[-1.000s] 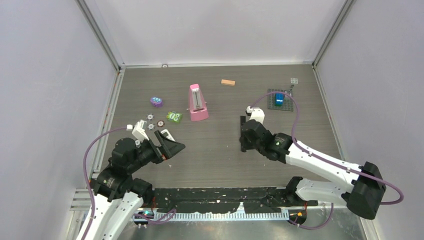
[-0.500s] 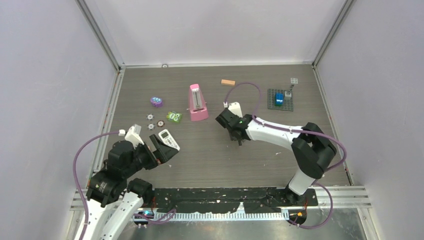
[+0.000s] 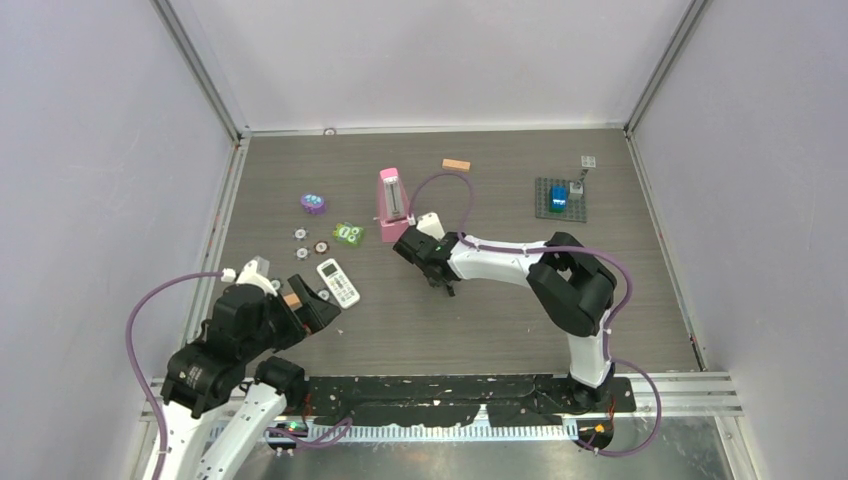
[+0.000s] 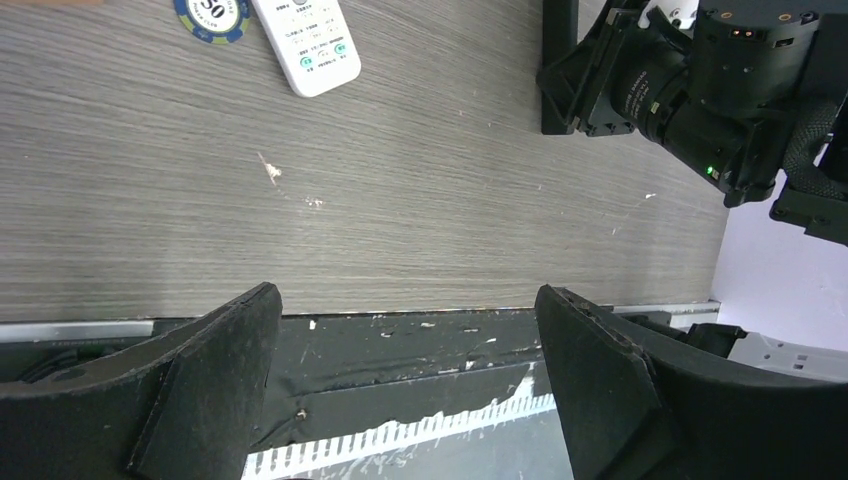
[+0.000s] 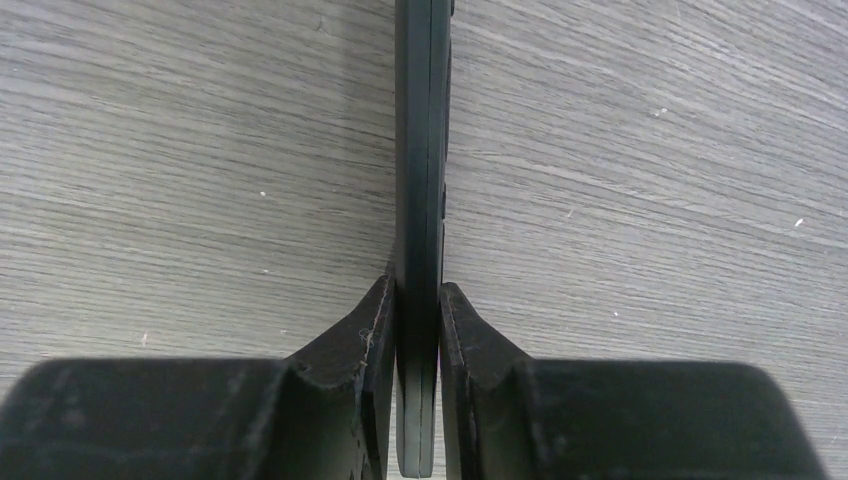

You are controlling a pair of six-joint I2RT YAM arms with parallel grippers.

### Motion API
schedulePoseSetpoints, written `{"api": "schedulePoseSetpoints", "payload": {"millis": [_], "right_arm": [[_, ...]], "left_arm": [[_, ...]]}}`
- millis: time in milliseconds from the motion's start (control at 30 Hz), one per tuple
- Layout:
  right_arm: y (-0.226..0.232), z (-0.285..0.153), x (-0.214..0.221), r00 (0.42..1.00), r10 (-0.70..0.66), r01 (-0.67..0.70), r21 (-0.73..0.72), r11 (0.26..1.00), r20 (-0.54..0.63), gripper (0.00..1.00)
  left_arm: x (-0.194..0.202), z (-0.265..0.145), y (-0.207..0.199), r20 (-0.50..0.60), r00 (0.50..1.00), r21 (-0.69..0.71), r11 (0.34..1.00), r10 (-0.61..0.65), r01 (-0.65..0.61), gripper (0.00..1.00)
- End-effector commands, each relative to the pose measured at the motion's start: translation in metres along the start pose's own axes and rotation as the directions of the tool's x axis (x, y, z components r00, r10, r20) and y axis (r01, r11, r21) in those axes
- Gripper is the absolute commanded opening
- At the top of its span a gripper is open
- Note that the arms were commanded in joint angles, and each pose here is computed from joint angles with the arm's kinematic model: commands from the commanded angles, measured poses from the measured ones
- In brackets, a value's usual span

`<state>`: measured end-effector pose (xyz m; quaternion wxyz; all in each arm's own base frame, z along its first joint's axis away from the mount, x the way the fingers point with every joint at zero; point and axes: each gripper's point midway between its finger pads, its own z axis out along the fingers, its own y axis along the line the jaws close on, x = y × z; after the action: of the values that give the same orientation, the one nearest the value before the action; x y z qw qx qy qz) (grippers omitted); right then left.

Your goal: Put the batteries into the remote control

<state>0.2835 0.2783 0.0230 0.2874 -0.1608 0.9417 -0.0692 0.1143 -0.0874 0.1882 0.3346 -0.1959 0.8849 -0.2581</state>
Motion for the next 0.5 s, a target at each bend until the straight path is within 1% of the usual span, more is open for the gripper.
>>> {"api": "schedulePoseSetpoints", "payload": {"millis": [0, 33, 67, 100, 133, 167, 200, 233, 267, 300, 333, 400, 433, 467], "right_arm": [[0.013, -0.001, -0.006, 1.000, 0.017, -0.017, -0.026, 1.000, 0.009, 0.12], [0.018, -0.002, -0.003, 1.000, 0.021, -0.021, -0.055, 0.998, -0.004, 0.18], [0.023, -0.003, -0.005, 0.999, 0.038, -0.037, -0.079, 0.996, 0.003, 0.21], [0.026, -0.006, -0.003, 0.999, 0.047, -0.047, -0.110, 0.993, -0.002, 0.29], [0.030, -0.008, -0.006, 0.998, 0.068, -0.066, -0.132, 0.989, 0.009, 0.33], [0.032, -0.012, -0.005, 0.997, 0.076, -0.074, -0.159, 0.985, 0.006, 0.40], [0.035, -0.015, -0.008, 0.996, 0.090, -0.086, -0.178, 0.980, 0.014, 0.48], [0.038, -0.020, -0.010, 0.995, 0.098, -0.093, -0.205, 0.974, 0.015, 0.51], [0.041, -0.024, -0.011, 0.995, 0.103, -0.097, -0.233, 0.968, 0.013, 0.57], [0.042, -0.032, -0.016, 0.993, 0.117, -0.107, -0.256, 0.961, 0.025, 0.60], [0.043, -0.037, -0.016, 0.992, 0.122, -0.110, -0.276, 0.955, 0.023, 0.66], [0.040, -0.060, -0.028, 0.985, 0.158, -0.130, -0.329, 0.935, 0.062, 0.72], [0.038, -0.064, -0.026, 0.984, 0.168, -0.137, -0.338, 0.931, 0.065, 0.73], [0.034, -0.079, -0.033, 0.977, 0.191, -0.145, -0.367, 0.919, 0.090, 0.76]], "left_arm": [[-0.008, -0.010, 0.001, 0.047, 0.997, 0.004, 0.998, 0.056, -0.056, 1.00], [-0.009, -0.011, 0.001, 0.063, 0.996, 0.014, 0.998, 0.067, -0.068, 1.00], [-0.013, -0.012, 0.001, 0.091, 0.993, 0.017, 0.997, 0.072, -0.074, 1.00], [-0.016, -0.014, 0.003, 0.120, 0.990, 0.017, 0.997, 0.076, -0.078, 1.00], [-0.018, -0.016, 0.004, 0.140, 0.987, 0.023, 0.996, 0.081, -0.085, 1.00], [-0.019, -0.018, 0.004, 0.154, 0.984, 0.026, 0.996, 0.086, -0.091, 1.00], [-0.019, -0.020, 0.005, 0.163, 0.982, 0.027, 0.995, 0.091, -0.097, 1.00], [-0.019, -0.021, 0.006, 0.164, 0.982, 0.025, 0.995, 0.096, -0.102, 1.00], [-0.018, -0.022, 0.007, 0.160, 0.981, 0.024, 0.994, 0.105, -0.110, 1.00], [-0.017, -0.022, 0.007, 0.155, 0.982, 0.024, 0.993, 0.112, -0.117, 1.00], [-0.016, -0.023, 0.007, 0.148, 0.982, 0.023, 0.993, 0.114, -0.119, 1.00], [-0.014, -0.023, 0.007, 0.132, 0.984, 0.020, 0.993, 0.116, -0.120, 1.00], [-0.013, -0.024, 0.007, 0.126, 0.985, 0.020, 0.993, 0.117, -0.120, 0.99], [-0.013, -0.025, 0.007, 0.121, 0.986, 0.017, 0.993, 0.118, -0.121, 1.00]]}}
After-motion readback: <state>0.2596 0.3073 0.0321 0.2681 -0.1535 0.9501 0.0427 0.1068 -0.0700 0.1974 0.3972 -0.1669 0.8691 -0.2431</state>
